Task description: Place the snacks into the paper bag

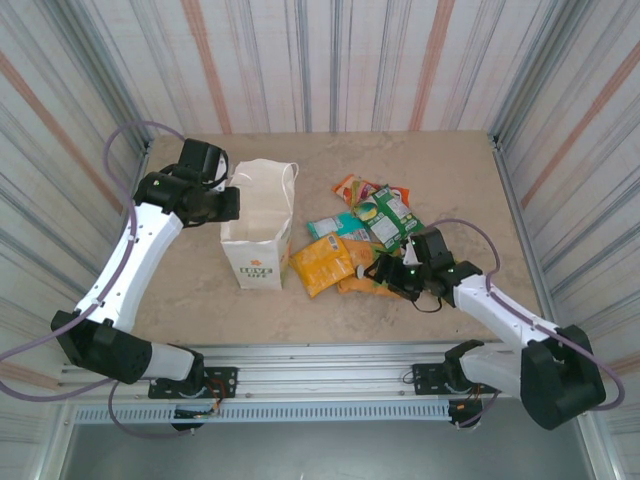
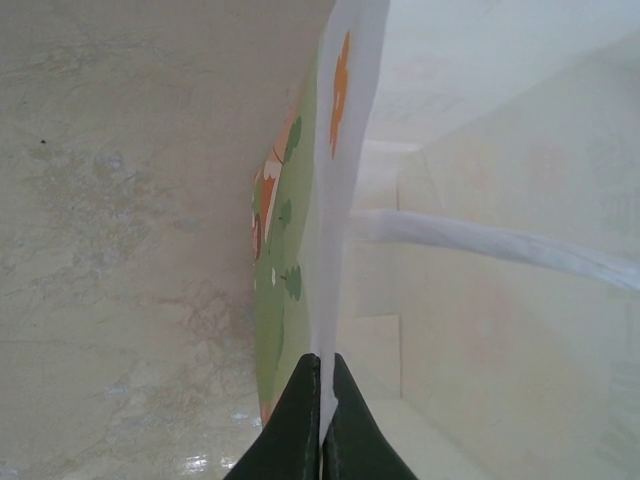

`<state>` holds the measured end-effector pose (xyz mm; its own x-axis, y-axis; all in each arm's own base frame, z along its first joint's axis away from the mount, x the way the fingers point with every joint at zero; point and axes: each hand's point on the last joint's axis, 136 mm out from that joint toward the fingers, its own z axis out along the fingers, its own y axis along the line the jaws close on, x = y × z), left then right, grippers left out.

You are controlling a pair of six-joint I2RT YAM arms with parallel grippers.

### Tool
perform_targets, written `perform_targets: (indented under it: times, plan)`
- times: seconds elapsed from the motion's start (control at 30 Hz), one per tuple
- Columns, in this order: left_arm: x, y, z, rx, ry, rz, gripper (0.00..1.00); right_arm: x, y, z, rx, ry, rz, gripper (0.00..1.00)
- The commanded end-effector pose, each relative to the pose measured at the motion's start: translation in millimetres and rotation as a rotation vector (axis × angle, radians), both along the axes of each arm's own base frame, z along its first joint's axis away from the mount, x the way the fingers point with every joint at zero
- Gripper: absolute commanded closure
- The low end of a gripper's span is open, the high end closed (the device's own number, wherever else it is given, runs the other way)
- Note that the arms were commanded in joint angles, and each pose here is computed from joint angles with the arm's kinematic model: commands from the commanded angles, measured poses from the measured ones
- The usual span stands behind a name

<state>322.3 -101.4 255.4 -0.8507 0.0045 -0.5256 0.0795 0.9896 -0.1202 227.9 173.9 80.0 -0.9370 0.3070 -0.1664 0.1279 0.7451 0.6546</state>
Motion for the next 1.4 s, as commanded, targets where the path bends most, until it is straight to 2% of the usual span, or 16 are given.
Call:
perform_targets:
  times: [0.0, 0.23, 0.47, 0.67, 0.9, 1.37]
  plan:
    - [2.0, -2.7, 6.8, -0.021, -0.027, -0.019, 1.0, 11.8, 9.1, 4.4, 0.061, 0.002, 0.013, 0.15]
    - [0.6, -2.5, 3.3, -0.018, -0.018, -0.018, 1.0, 3.0, 53.3, 23.0, 0.114, -0.041, 0.127, 0.16]
    - [2.1, -3.8, 1.2, -0.022, -0.015, -0.021, 1.0, 0.6, 77.0, 22.0, 0.2, -0.074, 0.037, 0.23]
    - [3.9, -8.0, -1.3, -0.035, -0.006, -0.033, 1.0, 8.4, 95.5, 6.9, 0.244, -0.037, 0.038, 0.27]
    - [1.4, -6.3, -0.6, -0.033, -0.008, -0.032, 1.0, 7.9, 89.8, -9.5, 0.211, 0.031, -0.013, 0.26]
    - [-1.3, -5.2, -1.2, -0.028, -0.006, -0.033, 1.0, -46.4, 36.3, -32.4, 0.14, 0.218, -0.166, 0.22]
